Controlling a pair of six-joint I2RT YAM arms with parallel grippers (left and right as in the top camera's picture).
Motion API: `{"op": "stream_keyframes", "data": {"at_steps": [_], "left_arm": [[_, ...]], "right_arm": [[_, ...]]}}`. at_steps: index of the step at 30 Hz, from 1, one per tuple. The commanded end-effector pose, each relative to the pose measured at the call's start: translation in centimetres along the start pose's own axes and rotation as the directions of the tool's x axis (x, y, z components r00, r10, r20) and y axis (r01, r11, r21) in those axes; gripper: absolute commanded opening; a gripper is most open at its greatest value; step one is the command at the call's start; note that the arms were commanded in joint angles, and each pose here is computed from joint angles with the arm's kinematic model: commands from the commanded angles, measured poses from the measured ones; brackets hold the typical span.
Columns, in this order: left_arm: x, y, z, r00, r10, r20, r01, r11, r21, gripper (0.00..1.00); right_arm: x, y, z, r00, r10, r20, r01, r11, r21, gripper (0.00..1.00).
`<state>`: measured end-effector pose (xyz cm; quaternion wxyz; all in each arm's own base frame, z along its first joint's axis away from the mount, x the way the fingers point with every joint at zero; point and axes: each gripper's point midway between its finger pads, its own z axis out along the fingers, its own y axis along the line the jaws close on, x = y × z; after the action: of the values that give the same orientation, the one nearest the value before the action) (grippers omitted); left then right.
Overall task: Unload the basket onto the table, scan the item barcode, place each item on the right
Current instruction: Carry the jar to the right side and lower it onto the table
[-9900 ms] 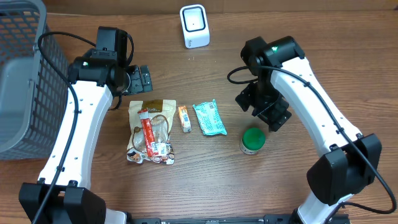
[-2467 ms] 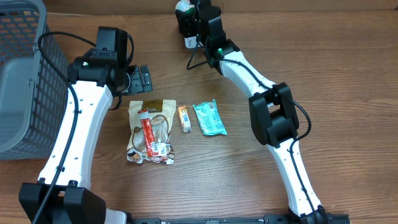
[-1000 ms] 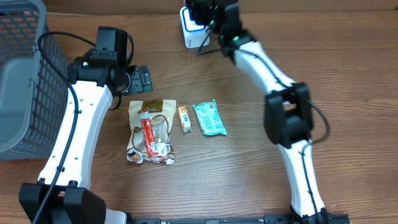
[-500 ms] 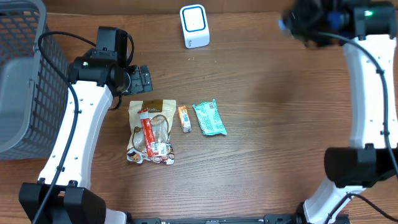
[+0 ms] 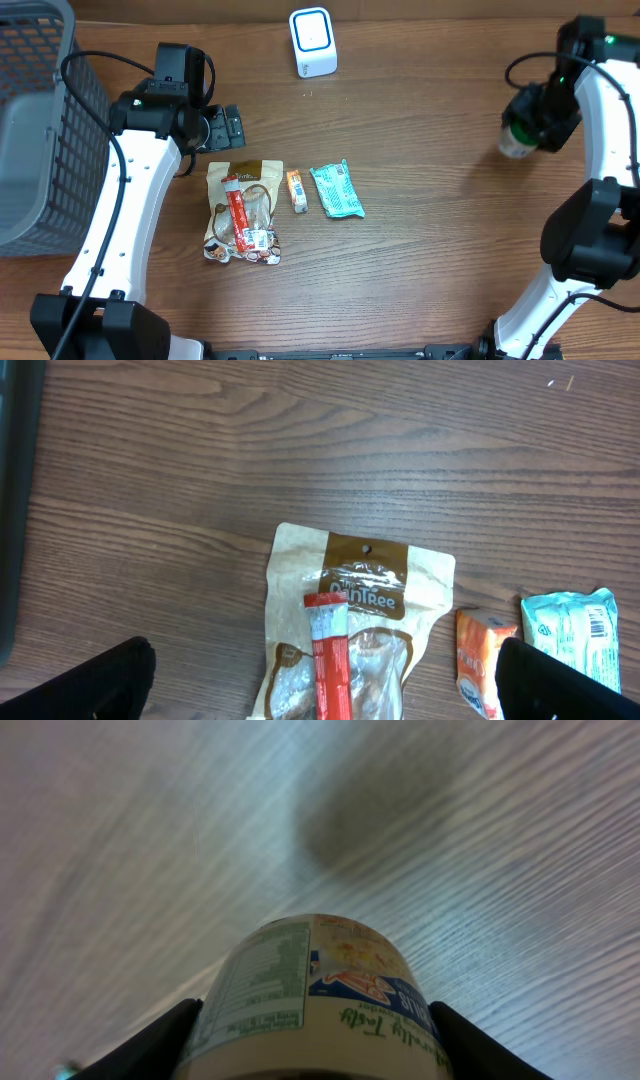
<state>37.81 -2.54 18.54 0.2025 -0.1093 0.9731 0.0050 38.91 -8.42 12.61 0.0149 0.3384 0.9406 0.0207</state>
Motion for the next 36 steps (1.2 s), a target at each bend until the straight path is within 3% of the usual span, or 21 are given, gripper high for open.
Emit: {"op": "stream_keyframes", "data": {"at_steps": [1, 27, 28, 29, 30, 31, 36], "left_arm": [[-0.4, -0.5, -0.3, 1.000, -0.009, 0.011, 0.009, 1.000, 0.012, 1.00], [-0.4, -0.5, -0.3, 1.000, -0.009, 0.011, 0.009, 1.000, 0.012, 1.00], [-0.4, -0.5, -0.3, 1.000, -0.009, 0.011, 0.009, 1.000, 0.012, 1.00], [-0.4, -0.5, -0.3, 1.000, -0.009, 0.010, 0.009, 1.000, 0.012, 1.00], [-0.4, -0.5, -0.3, 1.000, -0.009, 0.011, 0.009, 1.000, 0.012, 1.00], [-0.4, -0.5, -0.3, 1.000, -0.009, 0.011, 0.009, 1.000, 0.012, 1.00], [-0.4, -0.5, -0.3, 1.000, -0.009, 0.010, 0.009, 1.000, 0.012, 1.00]], "right_arm": [[0.5, -1.3, 1.8, 1.000, 0.012, -0.021, -0.011, 0.999, 0.036, 0.11], [1.6, -3.2, 8.2, 0.999, 0.028, -0.034, -0.025, 0.996, 0.082, 0.16], [1.7, -3.3, 8.4, 0.999, 0.027, -0.034, -0.024, 0.996, 0.082, 0.20], [1.7, -3.3, 8.5, 0.999, 0.027, -0.034, -0.024, 0.996, 0.083, 0.37], [1.7, -3.3, 8.5, 0.999, 0.027, -0.033, -0.024, 0.996, 0.082, 0.60], [1.7, -3.3, 8.5, 0.999, 0.027, -0.034, -0.024, 0.996, 0.082, 0.68], [0.6, -2.3, 6.5, 1.000, 0.026, -0.009, -0.026, 0.999, 0.044, 0.78]]}}
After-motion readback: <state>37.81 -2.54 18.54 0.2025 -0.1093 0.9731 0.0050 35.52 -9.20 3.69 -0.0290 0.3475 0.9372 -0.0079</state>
